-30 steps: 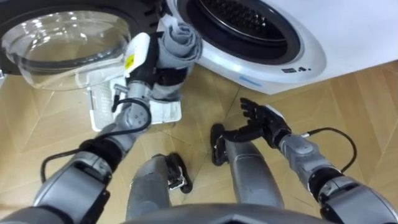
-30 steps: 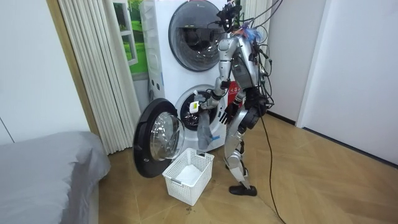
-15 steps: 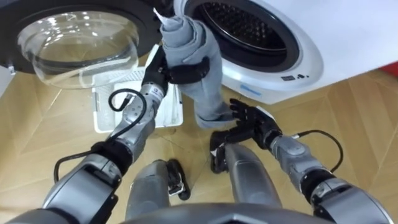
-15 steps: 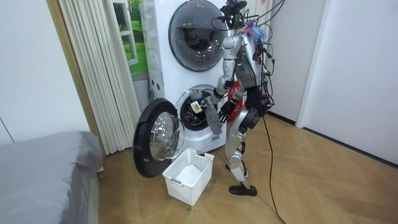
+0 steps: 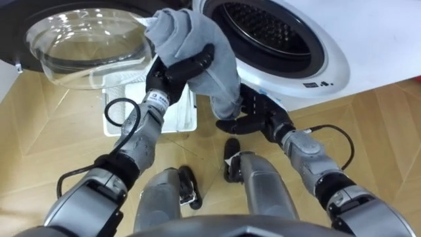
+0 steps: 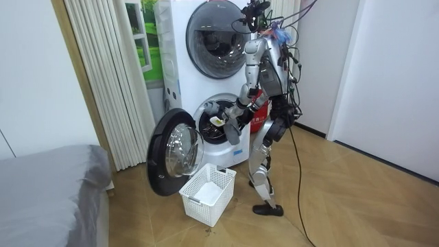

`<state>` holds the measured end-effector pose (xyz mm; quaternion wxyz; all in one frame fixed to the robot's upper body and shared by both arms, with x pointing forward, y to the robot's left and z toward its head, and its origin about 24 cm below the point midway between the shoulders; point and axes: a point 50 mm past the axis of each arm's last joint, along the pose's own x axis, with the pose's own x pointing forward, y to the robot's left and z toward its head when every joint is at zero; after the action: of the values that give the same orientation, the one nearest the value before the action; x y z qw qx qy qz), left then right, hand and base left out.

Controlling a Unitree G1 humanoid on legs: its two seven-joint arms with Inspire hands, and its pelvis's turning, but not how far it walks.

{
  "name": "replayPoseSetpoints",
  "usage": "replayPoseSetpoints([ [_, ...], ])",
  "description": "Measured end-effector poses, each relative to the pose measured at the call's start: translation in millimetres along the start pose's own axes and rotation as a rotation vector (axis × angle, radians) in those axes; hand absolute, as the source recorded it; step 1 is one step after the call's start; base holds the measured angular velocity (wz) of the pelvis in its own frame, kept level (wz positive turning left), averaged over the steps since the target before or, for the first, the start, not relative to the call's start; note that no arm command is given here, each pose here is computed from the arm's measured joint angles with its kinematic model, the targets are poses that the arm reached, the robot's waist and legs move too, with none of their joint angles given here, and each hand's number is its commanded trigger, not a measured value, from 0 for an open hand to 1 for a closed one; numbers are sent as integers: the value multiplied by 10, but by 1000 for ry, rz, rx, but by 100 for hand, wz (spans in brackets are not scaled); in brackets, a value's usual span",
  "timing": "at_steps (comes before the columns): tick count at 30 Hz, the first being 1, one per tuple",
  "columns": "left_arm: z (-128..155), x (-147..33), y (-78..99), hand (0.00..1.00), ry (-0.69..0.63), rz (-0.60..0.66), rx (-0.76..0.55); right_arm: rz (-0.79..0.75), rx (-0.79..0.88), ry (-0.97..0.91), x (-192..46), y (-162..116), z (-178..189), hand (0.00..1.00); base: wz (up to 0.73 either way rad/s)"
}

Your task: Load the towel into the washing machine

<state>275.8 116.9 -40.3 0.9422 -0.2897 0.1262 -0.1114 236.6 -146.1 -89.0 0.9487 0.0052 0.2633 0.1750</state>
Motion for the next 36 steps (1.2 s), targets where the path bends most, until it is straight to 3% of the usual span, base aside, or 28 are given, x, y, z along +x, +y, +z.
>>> replayPoseSetpoints([
  [12,-120,-76,24,100,58,-42,-62,6,-23,14,-4,1,-18,0,-1],
  [13,-130,-85,28,100,61,-42,-64,7,-28,17,-4,1,-20,5,-8],
  [14,-153,-104,39,100,70,-39,-67,7,-30,21,-6,1,-24,100,-4],
  [27,-393,-212,15,100,202,-72,-199,9,-129,76,-16,-67,-10,100,0],
  [36,-411,-212,12,100,205,-56,-294,21,-138,80,-3,-40,8,100,0],
])
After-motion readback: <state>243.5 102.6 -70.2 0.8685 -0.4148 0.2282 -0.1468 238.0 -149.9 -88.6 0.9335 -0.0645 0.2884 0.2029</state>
